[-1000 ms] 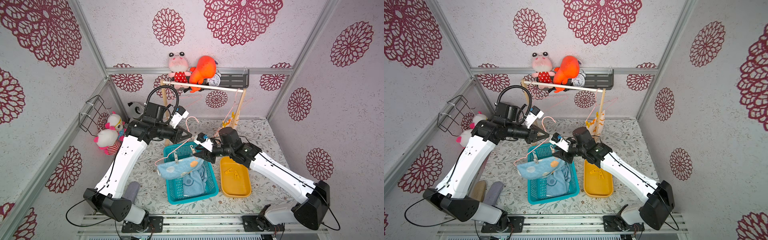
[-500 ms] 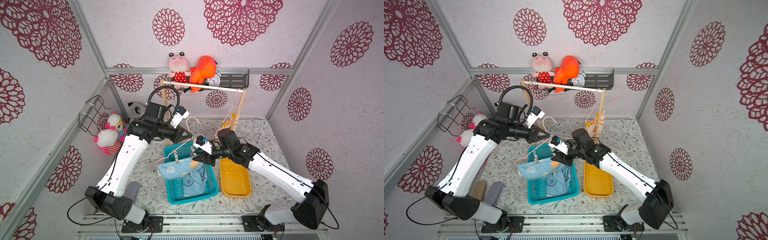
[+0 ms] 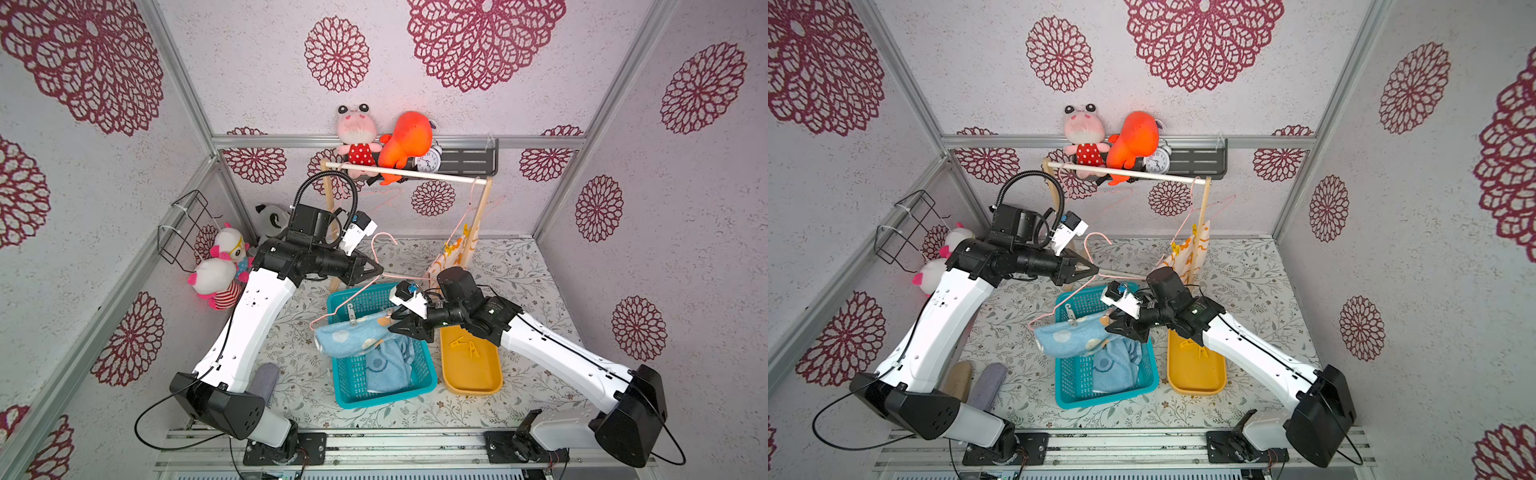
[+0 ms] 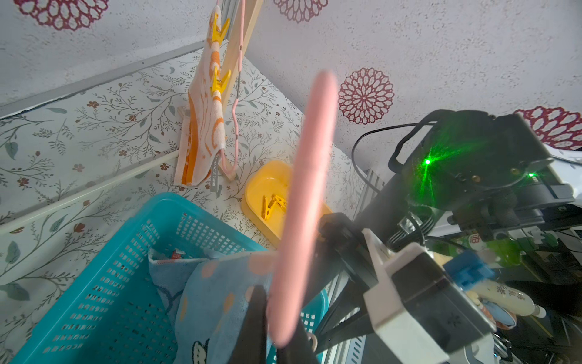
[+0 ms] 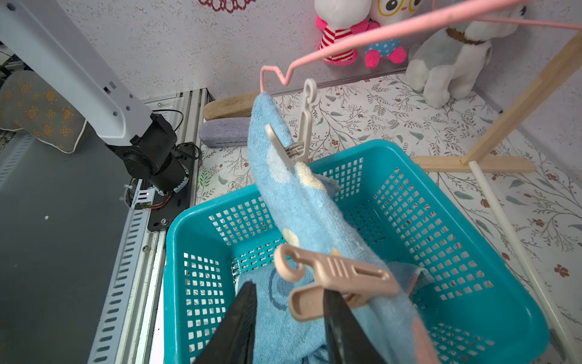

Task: Remove the clothespins securing towels to the hanger
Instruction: Remove the clothespin from the hanger.

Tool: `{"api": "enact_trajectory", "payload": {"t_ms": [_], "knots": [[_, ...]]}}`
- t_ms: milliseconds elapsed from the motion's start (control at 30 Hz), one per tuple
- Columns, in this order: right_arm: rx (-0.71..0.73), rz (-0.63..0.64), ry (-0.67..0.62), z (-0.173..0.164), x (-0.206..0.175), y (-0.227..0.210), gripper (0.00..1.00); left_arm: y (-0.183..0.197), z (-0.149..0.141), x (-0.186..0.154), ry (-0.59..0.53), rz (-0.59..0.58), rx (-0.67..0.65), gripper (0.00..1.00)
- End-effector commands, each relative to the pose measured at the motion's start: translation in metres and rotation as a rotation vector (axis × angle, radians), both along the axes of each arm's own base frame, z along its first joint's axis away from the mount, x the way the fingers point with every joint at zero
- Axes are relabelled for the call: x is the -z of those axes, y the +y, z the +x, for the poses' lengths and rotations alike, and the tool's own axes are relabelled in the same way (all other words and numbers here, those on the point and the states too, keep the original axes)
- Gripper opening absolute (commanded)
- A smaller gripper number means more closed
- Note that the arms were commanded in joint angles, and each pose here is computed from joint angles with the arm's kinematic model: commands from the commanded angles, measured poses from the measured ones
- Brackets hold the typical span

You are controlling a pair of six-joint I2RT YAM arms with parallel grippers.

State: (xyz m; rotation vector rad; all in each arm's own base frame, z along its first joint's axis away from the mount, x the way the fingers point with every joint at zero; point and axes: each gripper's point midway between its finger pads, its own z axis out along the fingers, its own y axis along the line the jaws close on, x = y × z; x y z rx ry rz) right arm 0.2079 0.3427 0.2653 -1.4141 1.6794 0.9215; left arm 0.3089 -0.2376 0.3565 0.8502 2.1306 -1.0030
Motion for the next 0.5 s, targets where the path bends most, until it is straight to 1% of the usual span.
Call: {"api": "enact_trajectory", "payload": {"t_ms": [0,233,467], "knots": [[0.015,0.022,-0.078,-0.001,-0.027,-0.005,0.41,-0.001,0.003,-0.005,-0.023,-0.025,0.009,0.00],[0.028,-0.042,-0.161,0.011,-0.033,-0.008,0.50,-0.004,-0.001,-0.005,-0.012,-0.035,0.035,0.00],[-0.012,-0.132,-0.187,0.012,-0.026,-0.012,0.54,-0.006,-0.007,-0.005,0.001,-0.048,0.068,0.00]]}}
